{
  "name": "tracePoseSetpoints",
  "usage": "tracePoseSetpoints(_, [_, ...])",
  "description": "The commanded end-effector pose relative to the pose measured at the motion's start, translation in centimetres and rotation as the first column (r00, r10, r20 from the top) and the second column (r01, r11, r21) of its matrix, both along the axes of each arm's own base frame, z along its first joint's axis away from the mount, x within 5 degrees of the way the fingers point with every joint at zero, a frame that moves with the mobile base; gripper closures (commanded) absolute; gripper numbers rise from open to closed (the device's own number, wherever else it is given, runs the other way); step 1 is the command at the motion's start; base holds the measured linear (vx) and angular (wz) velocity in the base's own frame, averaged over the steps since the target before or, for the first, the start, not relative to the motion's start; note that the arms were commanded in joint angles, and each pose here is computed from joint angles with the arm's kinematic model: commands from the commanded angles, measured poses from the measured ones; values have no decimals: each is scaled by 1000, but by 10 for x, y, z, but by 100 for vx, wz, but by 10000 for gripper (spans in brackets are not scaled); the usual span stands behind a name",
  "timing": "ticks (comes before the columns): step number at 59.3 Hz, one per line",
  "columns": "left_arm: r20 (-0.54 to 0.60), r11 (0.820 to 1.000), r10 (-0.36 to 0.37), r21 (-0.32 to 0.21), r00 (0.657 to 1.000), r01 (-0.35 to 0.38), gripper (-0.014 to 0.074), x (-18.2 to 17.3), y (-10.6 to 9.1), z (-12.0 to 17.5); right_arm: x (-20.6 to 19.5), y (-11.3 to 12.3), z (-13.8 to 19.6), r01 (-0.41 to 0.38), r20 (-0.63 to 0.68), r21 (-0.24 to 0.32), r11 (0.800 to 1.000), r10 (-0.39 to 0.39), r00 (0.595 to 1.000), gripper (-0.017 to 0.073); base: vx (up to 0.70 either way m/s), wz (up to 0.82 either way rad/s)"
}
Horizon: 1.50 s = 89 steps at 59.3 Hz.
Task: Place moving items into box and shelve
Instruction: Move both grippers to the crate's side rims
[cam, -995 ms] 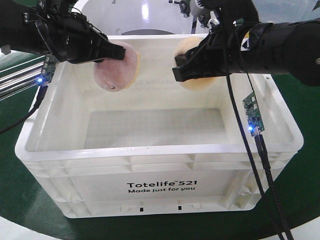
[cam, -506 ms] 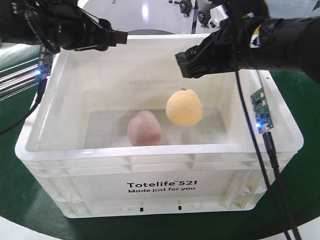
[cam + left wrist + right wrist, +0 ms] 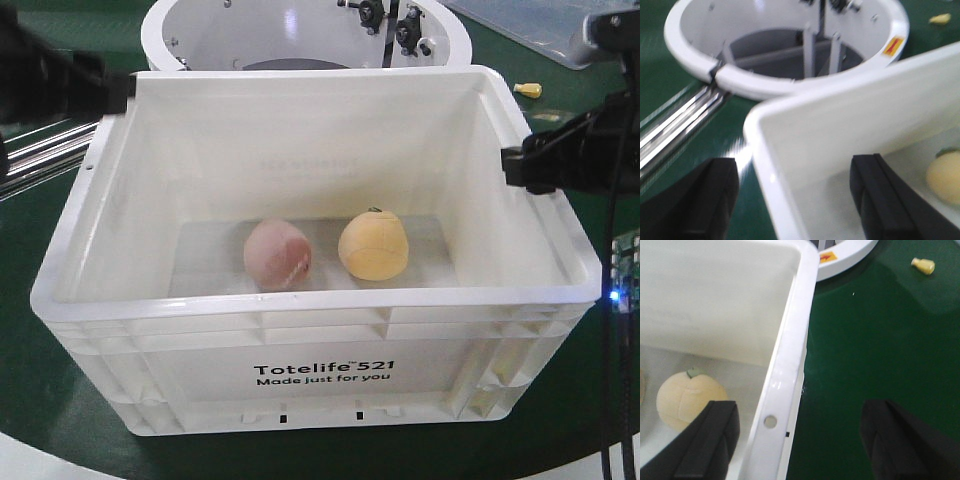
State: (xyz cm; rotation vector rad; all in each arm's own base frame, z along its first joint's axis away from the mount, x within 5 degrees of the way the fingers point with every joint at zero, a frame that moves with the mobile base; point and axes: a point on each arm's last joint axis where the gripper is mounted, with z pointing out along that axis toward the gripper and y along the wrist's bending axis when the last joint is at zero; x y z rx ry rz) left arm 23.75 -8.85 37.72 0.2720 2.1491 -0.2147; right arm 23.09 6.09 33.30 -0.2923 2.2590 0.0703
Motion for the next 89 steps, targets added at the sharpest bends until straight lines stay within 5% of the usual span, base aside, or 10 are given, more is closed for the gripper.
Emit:
tracePoseSetpoints(1, [87, 993, 47, -114, 995, -37, 8, -9, 3, 8, -1, -1, 21, -5, 128, 49, 999, -2, 992, 13, 0, 0])
tracePoseSetpoints(29, [-116, 990, 83, -106, 990, -95, 8, -17, 5, -18, 26, 14, -16, 25, -53, 137, 990, -18, 998, 13, 0, 0])
tracePoseSetpoints(44, [-351, 991, 81, -75, 933, -114, 84, -5, -6, -47, 24, 14, -19, 33, -135, 117, 993, -17, 991, 14, 0, 0])
tracePoseSetpoints(51, [-361, 992, 71, -70, 930, -103, 134, -2, -8, -44, 21, 13, -18, 36, -187, 99, 994, -17, 982, 39, 0, 0])
tracePoseSetpoints(62, [-307, 995, 46, -72, 951, -72, 231, 1, -9, -29, 22, 14, -17, 36, -173, 104, 994, -18, 985, 174, 0, 0])
tracePoseSetpoints(78, [-354, 996, 49, -46, 934, -70, 513, -3, -8, -30, 27, 15, -12, 30, -100, 124, 992, -17, 995, 566, 0, 0])
tracePoseSetpoints(89, [-354, 997, 48, -47, 934, -69, 602, -3, -8, -30, 28, 15, -8, 28, -84, 129, 991, -17, 996, 571, 0, 0])
